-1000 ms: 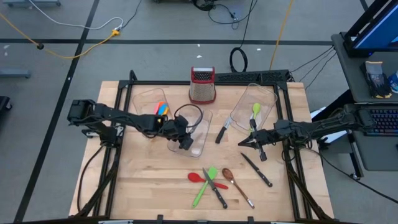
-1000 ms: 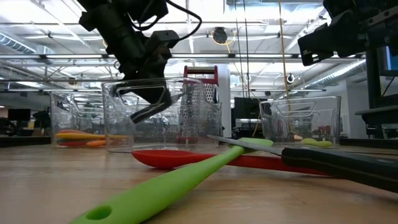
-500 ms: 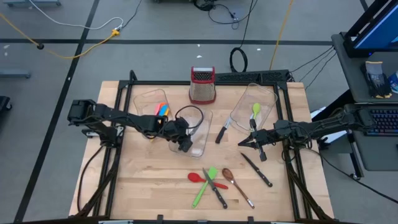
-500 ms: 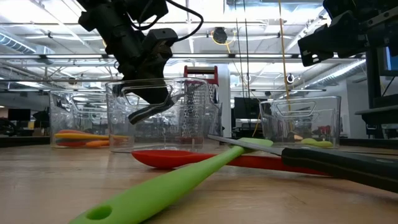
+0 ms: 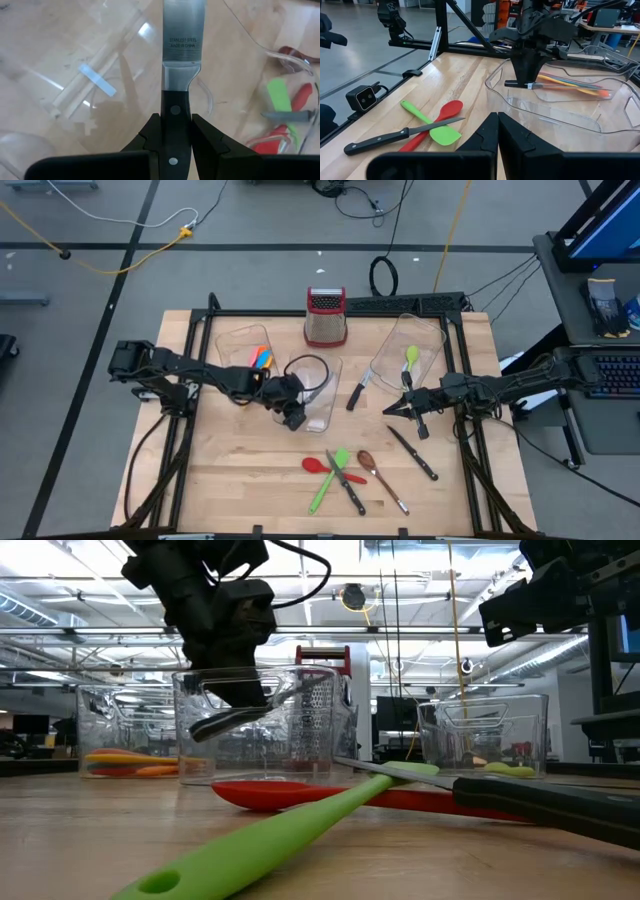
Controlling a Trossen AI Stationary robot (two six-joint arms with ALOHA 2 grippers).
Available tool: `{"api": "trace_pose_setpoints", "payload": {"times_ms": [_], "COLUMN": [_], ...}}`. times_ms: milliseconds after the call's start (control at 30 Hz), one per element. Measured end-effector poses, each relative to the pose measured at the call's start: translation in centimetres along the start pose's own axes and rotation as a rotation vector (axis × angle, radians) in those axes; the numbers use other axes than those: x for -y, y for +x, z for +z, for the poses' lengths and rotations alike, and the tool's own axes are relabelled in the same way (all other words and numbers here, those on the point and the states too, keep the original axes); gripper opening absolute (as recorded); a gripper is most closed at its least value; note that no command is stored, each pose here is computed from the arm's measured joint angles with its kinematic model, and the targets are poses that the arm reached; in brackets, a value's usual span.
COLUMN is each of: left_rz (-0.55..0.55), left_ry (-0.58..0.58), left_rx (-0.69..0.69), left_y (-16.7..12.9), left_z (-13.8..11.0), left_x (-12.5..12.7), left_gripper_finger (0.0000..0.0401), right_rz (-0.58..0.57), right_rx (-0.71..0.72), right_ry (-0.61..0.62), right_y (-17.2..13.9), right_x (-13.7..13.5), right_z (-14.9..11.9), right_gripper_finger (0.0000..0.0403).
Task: Pick & Place Kitchen Items
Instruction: Put the black knife into the middle transparent bin
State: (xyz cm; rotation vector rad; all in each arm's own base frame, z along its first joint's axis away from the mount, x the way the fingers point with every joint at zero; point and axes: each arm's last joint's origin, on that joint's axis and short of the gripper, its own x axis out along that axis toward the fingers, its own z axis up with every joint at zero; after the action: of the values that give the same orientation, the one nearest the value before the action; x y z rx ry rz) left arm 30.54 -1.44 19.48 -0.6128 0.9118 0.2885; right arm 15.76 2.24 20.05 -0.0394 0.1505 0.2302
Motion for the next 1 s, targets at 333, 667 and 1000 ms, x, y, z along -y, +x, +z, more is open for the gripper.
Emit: {"api": "trace_pose_setpoints", "payload": {"times_ms": [333, 667, 1000], "left_rz": [0.001, 0.003, -0.010], "left_ry": [-0.029, -0.023, -0.018], "left_rx": [-0.010, -0.044, -0.030], "left_y": [0.1, 2.4, 2.1], "left_z": [0.3, 0.0, 0.2], "left_x": [-0.5, -0.6, -0.5], "left_gripper_finger": [0.0055, 0.0055, 0.0138], "right_rz": [0.000, -0.001, -0.006], "right_rx": [0.000, 0.007, 0.048], "right_ry": [0.000, 0.005, 0.022], "right_y": [0.0, -0.1, -0.3], "right_x": [0.0, 0.0, -0.1], "right_z": [0.0, -0.6, -1.6], "right_gripper_finger": [0.0000, 0.0000, 0.0000]}}
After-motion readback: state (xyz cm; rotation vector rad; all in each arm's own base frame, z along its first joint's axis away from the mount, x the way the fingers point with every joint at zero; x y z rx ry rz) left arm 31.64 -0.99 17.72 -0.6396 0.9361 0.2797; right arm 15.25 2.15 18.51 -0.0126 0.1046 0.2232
